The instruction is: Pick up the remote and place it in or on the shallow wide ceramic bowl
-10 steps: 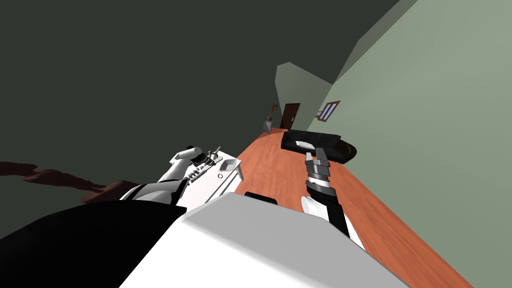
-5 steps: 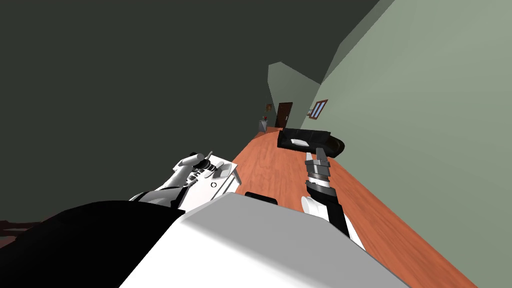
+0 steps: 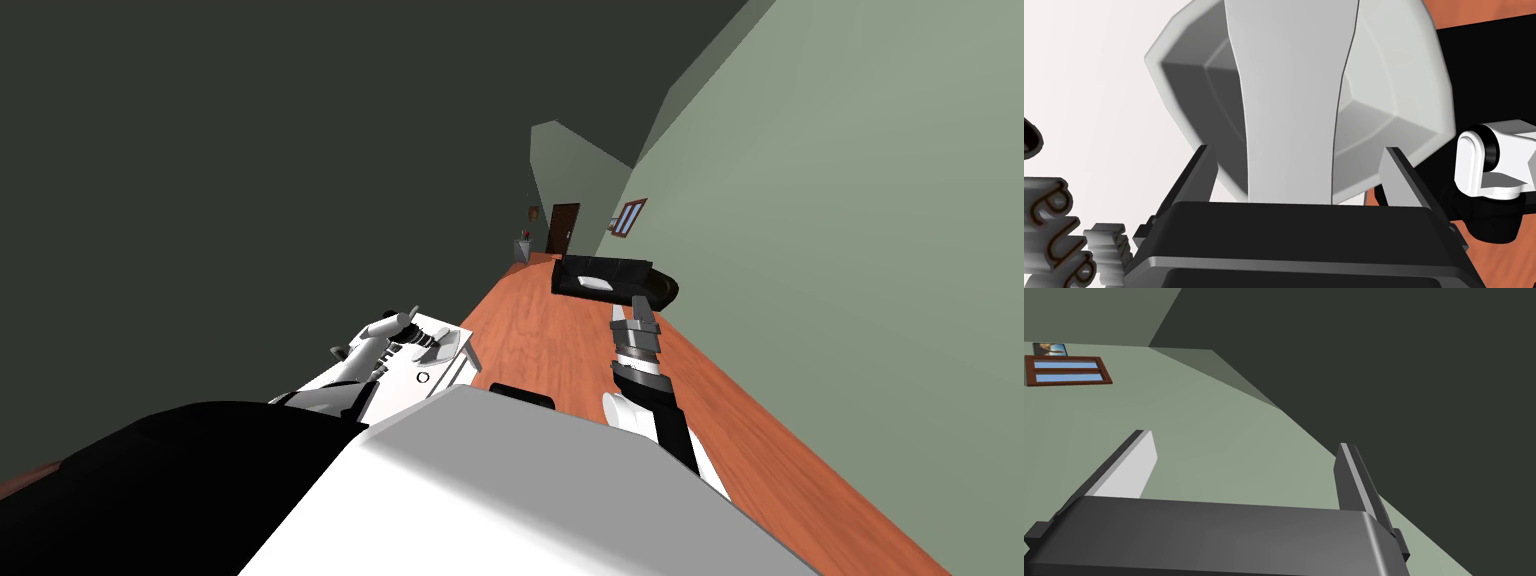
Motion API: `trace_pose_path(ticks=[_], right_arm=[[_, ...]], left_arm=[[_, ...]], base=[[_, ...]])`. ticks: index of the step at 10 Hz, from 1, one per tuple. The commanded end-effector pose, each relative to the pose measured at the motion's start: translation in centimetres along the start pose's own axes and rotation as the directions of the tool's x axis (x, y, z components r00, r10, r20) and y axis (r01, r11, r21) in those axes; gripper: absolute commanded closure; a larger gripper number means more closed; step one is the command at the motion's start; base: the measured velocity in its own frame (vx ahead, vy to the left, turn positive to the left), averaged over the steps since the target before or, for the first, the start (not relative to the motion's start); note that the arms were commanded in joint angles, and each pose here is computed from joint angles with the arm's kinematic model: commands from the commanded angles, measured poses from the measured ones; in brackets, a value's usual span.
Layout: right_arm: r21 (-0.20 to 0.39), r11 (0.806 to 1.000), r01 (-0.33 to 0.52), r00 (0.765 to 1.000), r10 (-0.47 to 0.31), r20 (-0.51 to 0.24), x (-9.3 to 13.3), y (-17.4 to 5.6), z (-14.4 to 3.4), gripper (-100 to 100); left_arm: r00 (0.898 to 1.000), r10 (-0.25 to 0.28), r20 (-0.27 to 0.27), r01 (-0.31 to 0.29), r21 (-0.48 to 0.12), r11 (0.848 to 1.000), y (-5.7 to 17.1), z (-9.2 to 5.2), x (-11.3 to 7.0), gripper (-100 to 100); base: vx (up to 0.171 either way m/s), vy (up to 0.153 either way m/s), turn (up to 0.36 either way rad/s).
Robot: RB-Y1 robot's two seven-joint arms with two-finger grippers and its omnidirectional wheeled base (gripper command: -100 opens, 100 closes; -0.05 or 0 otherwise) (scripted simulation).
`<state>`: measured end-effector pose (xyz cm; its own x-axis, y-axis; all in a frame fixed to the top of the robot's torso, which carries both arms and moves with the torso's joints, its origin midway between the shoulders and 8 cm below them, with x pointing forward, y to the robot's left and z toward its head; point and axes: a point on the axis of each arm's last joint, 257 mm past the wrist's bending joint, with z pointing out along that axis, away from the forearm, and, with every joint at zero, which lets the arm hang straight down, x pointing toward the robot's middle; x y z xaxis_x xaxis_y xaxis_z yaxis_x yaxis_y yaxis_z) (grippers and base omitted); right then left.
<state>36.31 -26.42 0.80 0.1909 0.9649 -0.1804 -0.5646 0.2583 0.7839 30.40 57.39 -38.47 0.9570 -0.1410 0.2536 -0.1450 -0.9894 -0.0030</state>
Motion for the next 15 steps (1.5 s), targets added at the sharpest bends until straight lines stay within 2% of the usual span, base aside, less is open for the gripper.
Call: trace_pose_path(ticks=[1,3,4,5,9,10,11,15], right_arm=[[0.000,1.000,0.000,1.000,0.000,0.000,0.0,0.0,0.0,0],[0.000,1.000,0.000,1.000,0.000,0.000,0.0,0.0,0.0,0],[0.000,1.000,0.000,1.000,0.000,0.000,0.0,0.0,0.0,0],[0.000,1.000,0.000,1.000,0.000,0.000,0.0,0.0,0.0,0],[0.000,1.000,0.000,1.000,0.000,0.000,0.0,0.0,0.0,0],[0.000,1.000,0.000,1.000,0.000,0.000,0.0,0.0,0.0,0],[0.000,1.000,0.000,1.000,0.000,0.000,0.0,0.0,0.0,0],[0.000,1.000,0.000,1.000,0.000,0.000,0.0,0.0,0.0,0]], left_arm=[[1.000,0.000,0.000,0.000,0.000,1.000,0.0,0.0,0.0,-100],[1.000,0.000,0.000,0.000,0.000,1.000,0.0,0.0,0.0,-100],[1.000,0.000,0.000,0.000,0.000,1.000,0.0,0.0,0.0,0],[1.000,-0.002,-0.001,0.002,-0.001,1.000,-0.4,-1.5,0.5,-100],[1.000,-0.003,0.001,0.003,-0.002,1.000,-1.1,-5.1,1.6,-100],[1.000,-0.003,-0.002,0.003,0.000,1.000,-1.1,-4.6,1.4,-100],[1.000,-0.003,0.000,0.003,-0.001,1.000,-1.1,-4.7,1.4,0],[1.000,-0.003,0.000,0.003,-0.001,1.000,-1.1,-4.7,1.4,0]], base=[[0.000,0.000,0.000],[0.000,0.000,0.000],[0.000,0.000,0.000],[-0.007,-0.010,-0.008],[-0.011,-0.019,-0.007],[-0.004,-0.007,0.000],[0.000,0.000,0.000],[0.000,0.000,0.000]])
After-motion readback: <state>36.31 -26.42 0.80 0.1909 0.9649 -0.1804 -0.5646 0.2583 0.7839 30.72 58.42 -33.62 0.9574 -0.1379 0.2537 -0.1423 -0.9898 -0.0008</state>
